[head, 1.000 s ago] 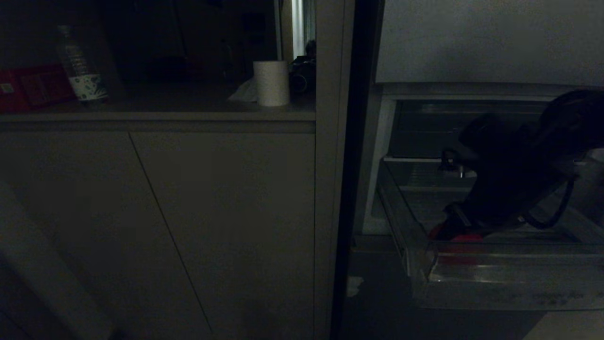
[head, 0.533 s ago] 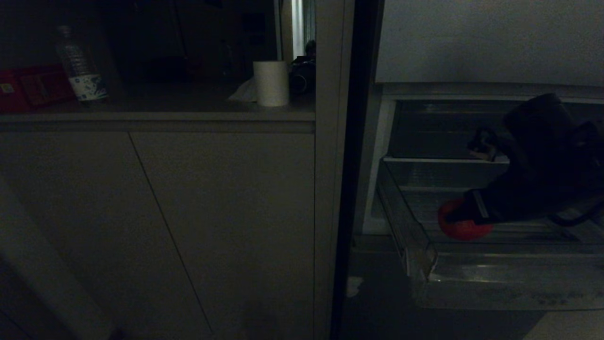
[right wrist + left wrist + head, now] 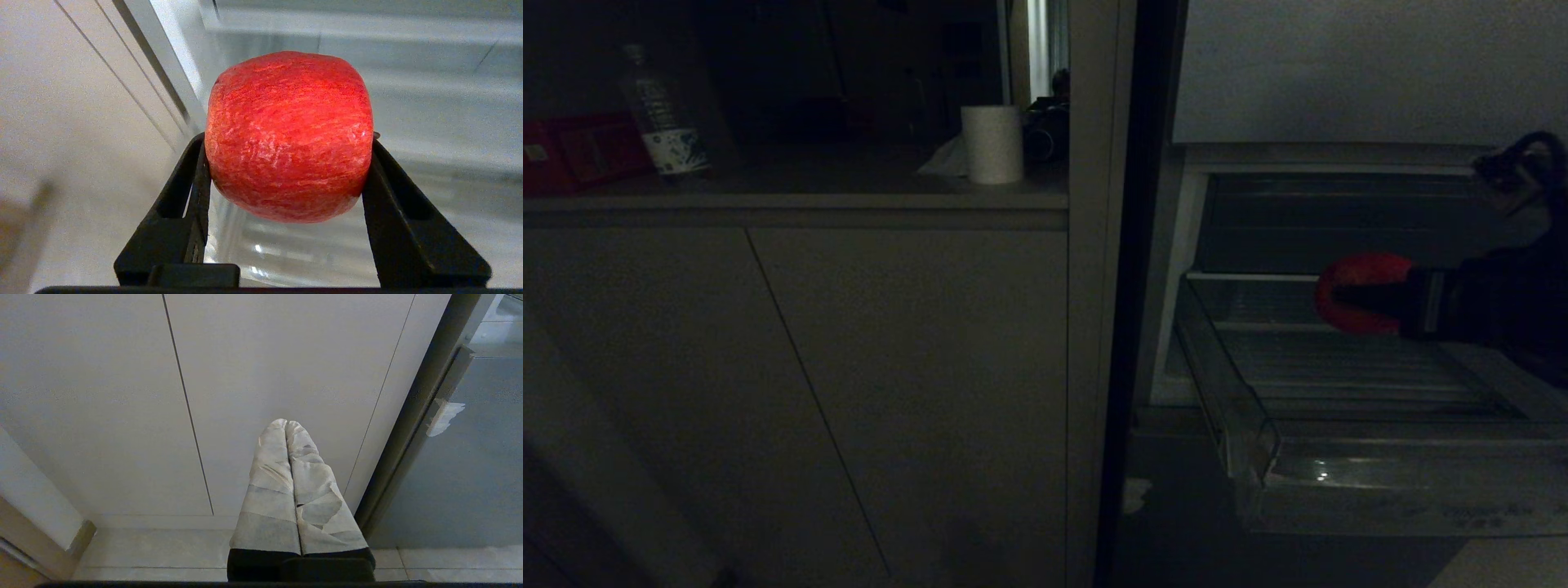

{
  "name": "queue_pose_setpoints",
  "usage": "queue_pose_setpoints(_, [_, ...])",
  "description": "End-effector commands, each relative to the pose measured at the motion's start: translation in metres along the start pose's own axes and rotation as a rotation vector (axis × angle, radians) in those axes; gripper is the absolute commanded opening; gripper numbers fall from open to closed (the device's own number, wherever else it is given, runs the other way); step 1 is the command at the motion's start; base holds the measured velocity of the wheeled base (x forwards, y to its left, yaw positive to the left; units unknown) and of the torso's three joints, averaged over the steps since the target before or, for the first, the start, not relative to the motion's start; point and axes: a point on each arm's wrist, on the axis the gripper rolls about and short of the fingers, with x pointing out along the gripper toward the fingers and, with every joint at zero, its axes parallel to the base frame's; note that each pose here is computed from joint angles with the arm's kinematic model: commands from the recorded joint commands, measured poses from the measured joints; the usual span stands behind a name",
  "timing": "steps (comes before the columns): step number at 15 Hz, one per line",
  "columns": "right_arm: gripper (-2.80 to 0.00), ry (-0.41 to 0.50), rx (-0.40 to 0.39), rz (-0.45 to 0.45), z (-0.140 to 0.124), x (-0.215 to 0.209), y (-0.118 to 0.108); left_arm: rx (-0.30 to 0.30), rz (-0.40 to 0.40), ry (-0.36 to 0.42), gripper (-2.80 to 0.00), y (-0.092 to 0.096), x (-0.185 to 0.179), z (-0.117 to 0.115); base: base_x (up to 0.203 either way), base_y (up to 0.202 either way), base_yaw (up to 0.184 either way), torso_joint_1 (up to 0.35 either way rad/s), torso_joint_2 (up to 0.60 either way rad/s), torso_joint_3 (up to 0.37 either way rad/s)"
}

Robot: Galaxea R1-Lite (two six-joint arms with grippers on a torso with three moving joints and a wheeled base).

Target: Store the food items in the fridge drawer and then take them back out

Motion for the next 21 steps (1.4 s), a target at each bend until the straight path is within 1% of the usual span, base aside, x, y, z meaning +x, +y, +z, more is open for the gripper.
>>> queue_pose_setpoints(1, [-2.80,-0.170,0.012,0.024,0.008,-0.062,-0.003,0.000,0.000,0.002,-2.80,0.000,0.000,0.000,0.000,0.000,0.000,0.000,0.00,0.000])
queue_pose_setpoints(3, [-2.80,-0.279,0.015,0.038,0.000,-0.109,-0.008,0.000,0.000,0.002,-2.80,0.000,0.000,0.000,0.000,0.000,0.000,0.000,0.00,0.000])
queue_pose_setpoints(5, [-2.80,-0.408,0.007,0.051,-0.022,-0.167,-0.016,0.000,0.000,0.002,-2.80,0.000,0.000,0.000,0.000,0.000,0.000,0.000,0.00,0.000])
queue_pose_setpoints(6, [-2.80,-0.459,0.001,0.050,-0.037,-0.193,-0.020,0.000,0.000,0.002,-2.80,0.000,0.000,0.000,0.000,0.000,0.000,0.000,0.00,0.000])
queue_pose_setpoints(8, [-2.80,-0.519,-0.024,0.023,-0.069,-0.236,-0.029,0.000,0.000,0.002,-2.80,0.000,0.000,0.000,0.000,0.000,0.000,0.000,0.00,0.000])
queue_pose_setpoints(9, [-2.80,-0.524,-0.044,-0.015,-0.086,-0.249,-0.032,0.000,0.000,0.002,-2.80,0.000,0.000,0.000,0.000,0.000,0.000,0.000,0.00,0.000])
queue_pose_setpoints(10, [-2.80,-0.506,-0.065,-0.087,-0.102,-0.251,-0.032,0.000,0.000,0.002,-2.80,0.000,0.000,0.000,0.000,0.000,0.000,0.000,0.00,0.000])
queue_pose_setpoints(12, [-2.80,-0.430,-0.136,-0.246,-0.126,-0.241,-0.028,0.000,0.000,0.002,-2.80,0.000,0.000,0.000,0.000,0.000,0.000,0.000,0.00,0.000])
queue_pose_setpoints(13, [-2.80,-0.396,-0.170,-0.296,-0.140,-0.235,-0.028,0.000,0.000,0.001,-2.80,0.000,0.000,0.000,0.000,0.000,0.000,0.000,0.00,0.000])
queue_pose_setpoints(14, [-2.80,-0.373,-0.189,-0.302,-0.148,-0.231,-0.028,0.000,0.000,0.003,-2.80,0.000,0.000,0.000,0.000,0.000,0.000,0.000,0.00,0.000])
queue_pose_setpoints(16, [-2.80,-0.307,-0.189,-0.298,-0.165,-0.218,-0.032,0.000,0.000,0.002,-2.80,0.000,0.000,0.000,0.000,0.000,0.000,0.000,0.00,0.000])
queue_pose_setpoints(18, [-2.80,-0.239,-0.193,-0.277,-0.187,-0.205,-0.035,0.000,0.000,0.002,-2.80,0.000,0.000,0.000,0.000,0.000,0.000,0.000,0.00,0.000])
queue_pose_setpoints(19, [-2.80,-0.221,-0.198,-0.251,-0.200,-0.201,-0.037,0.000,0.000,0.002,-2.80,0.000,0.000,0.000,0.000,0.000,0.000,0.000,0.00,0.000])
queue_pose_setpoints(21, [-2.80,-0.216,-0.218,-0.226,-0.231,-0.194,-0.040,0.000,0.000,0.002,-2.80,0.000,0.000,0.000,0.000,0.000,0.000,0.000,0.00,0.000])
